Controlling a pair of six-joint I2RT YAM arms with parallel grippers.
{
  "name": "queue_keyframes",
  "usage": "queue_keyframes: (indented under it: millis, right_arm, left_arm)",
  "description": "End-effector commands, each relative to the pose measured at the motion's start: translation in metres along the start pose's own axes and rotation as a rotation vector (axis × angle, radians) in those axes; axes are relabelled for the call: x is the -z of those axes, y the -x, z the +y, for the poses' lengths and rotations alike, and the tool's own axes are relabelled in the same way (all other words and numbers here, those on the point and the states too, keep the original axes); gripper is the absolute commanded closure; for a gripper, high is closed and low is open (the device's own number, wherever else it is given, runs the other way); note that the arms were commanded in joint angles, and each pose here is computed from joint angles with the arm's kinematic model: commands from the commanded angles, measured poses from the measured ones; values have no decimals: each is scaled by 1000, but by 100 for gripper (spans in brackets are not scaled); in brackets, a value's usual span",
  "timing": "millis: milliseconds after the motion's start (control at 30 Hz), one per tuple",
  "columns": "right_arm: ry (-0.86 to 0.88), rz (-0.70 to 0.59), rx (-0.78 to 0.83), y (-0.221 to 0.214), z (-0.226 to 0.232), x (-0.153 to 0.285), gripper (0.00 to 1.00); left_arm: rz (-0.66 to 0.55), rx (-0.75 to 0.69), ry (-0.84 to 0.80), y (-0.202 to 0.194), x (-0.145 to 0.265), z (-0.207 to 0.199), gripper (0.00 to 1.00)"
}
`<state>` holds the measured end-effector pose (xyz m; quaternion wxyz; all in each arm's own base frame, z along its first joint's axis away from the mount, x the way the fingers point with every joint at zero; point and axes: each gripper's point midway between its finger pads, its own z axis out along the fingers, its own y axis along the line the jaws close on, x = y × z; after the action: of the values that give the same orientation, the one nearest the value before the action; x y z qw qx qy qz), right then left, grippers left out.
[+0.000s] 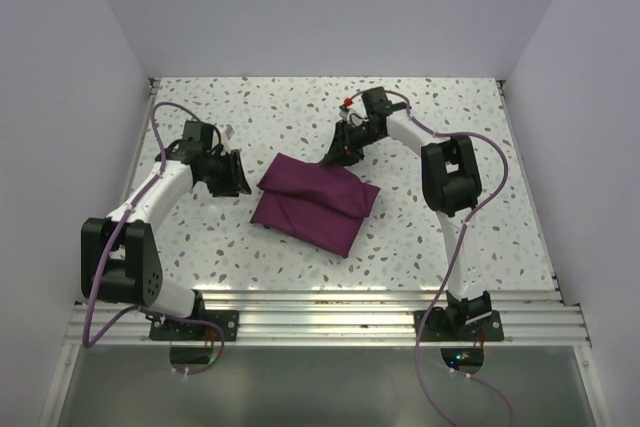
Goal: Prepare the surgical pack
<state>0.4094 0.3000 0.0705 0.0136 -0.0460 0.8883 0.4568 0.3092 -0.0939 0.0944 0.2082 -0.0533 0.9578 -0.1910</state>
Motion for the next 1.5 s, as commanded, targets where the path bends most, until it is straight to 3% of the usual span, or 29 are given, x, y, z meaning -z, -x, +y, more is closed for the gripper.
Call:
queue_keyframes:
  millis: [0, 33, 233, 433, 633, 767, 933, 1000, 1133, 1367, 1400, 1467]
  right_arm:
    - [54, -19, 26, 5, 22, 9, 71]
    - [54, -21, 26, 6, 24, 11, 78]
    - [63, -32, 61, -2, 56, 30, 100]
    - [115, 8, 128, -47, 111, 41, 100]
    - [108, 147, 181, -127, 135, 24, 100]
    - [58, 276, 188, -187, 123, 11, 100]
    - [22, 367, 173, -229, 98, 5, 100]
    - [7, 428, 180, -247, 93, -2, 92]
    - [-38, 533, 191, -275, 86, -6, 88]
    - [-33, 544, 234, -271, 92, -12, 63]
    - [-27, 547, 252, -270, 95, -12, 56]
    - [-28, 523, 287, -262, 104, -6, 53]
  left_arm:
    - [-8, -20, -16, 0, 3, -3, 57]
    - [-9, -20, -13, 1, 3, -2, 57]
    - [-30, -13, 22, 6, 5, 4, 57]
    - [-36, 33, 59, 11, 5, 15, 57]
    - [-29, 117, 70, 19, 0, 32, 57]
    - [-38, 150, 65, 29, 0, 41, 57]
    - [-29, 150, 80, 36, -2, 48, 57]
    - [-23, 150, 74, 37, -3, 48, 57]
    - [-19, 155, 39, 39, -6, 42, 57]
    - [-21, 149, -2, 45, -5, 34, 55]
    - [-22, 145, -6, 46, -4, 33, 55]
    - [-21, 140, -19, 44, -3, 31, 54]
